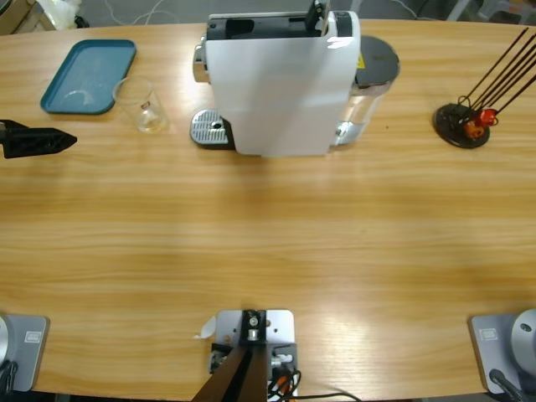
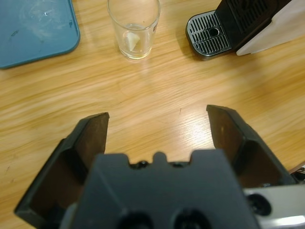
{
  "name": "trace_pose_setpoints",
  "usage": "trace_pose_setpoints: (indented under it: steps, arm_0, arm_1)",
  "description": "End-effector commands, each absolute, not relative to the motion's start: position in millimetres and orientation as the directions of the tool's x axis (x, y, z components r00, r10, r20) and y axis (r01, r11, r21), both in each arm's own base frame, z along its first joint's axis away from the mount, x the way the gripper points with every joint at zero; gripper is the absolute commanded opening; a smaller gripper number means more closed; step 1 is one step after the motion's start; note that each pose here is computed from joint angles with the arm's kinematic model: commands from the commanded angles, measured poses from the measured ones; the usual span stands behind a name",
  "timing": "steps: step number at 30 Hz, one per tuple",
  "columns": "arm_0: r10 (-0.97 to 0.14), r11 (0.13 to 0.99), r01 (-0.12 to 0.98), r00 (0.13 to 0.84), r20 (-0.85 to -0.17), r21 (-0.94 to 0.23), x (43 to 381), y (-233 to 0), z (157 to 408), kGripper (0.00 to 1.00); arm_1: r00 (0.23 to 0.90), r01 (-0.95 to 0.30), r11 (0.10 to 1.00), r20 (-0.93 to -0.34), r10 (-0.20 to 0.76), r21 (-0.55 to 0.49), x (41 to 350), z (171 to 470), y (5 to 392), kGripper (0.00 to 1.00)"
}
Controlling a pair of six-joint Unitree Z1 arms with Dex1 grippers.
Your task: Pour coffee
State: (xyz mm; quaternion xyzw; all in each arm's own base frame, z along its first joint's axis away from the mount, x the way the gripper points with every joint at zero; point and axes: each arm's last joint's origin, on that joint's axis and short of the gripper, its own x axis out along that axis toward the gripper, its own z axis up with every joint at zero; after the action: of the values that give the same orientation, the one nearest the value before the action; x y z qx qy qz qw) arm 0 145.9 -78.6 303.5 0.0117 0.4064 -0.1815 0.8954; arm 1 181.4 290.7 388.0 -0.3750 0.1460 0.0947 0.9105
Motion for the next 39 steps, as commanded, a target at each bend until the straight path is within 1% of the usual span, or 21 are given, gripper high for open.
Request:
trace_pose_setpoints:
  steps: [1,4,7,14,18,23,26,33,39]
  arm_0:
    - [-0.315,0.926,0.358,0.561,-0.765,-0.119,146,-81,289,0.89]
    - [-0.316,0.926,0.358,0.561,-0.765,-0.12,146,-81,289,0.89]
    - [-0.316,0.926,0.358,0.56,-0.766,-0.12,147,-81,289,0.89]
    - [-0.316,0.926,0.358,0.559,-0.767,-0.12,146,-81,289,0.89]
    - [-0.316,0.926,0.358,0.56,-0.766,-0.12,146,-81,289,0.89]
    - [-0.315,0.926,0.358,0.56,-0.766,-0.119,146,-81,289,0.89]
    - [-0.315,0.926,0.357,0.56,-0.767,-0.119,146,-81,289,0.89]
    - [-0.314,0.926,0.357,0.558,-0.768,-0.119,147,-81,288,0.89]
    - [-0.313,0.927,0.357,0.557,-0.769,-0.119,147,-82,288,0.89]
  arm_1:
    - [0.946,-0.26,0.634,-0.325,0.014,-0.729,195,373,314,0.0]
    - [0.951,-0.235,0.619,-0.308,-0.012,-0.749,201,374,314,0.0]
    - [0.952,-0.226,0.616,-0.304,-0.023,-0.755,205,374,314,0.0]
    - [0.958,-0.224,0.603,-0.288,-0.01,-0.766,212,378,325,0.0]
    - [0.956,-0.229,0.593,-0.293,-0.013,-0.772,218,370,336,0.0]
    - [0.956,-0.231,0.601,-0.293,-0.005,-0.765,224,368,350,0.0]
    - [0.954,-0.24,0.607,-0.299,0.003,-0.758,222,363,356,0.0]
    - [0.947,-0.278,0.61,-0.319,0.044,-0.742,205,344,378,0.0]
    - [0.94,-0.297,0.617,-0.338,0.053,-0.729,198,333,388,0.0]
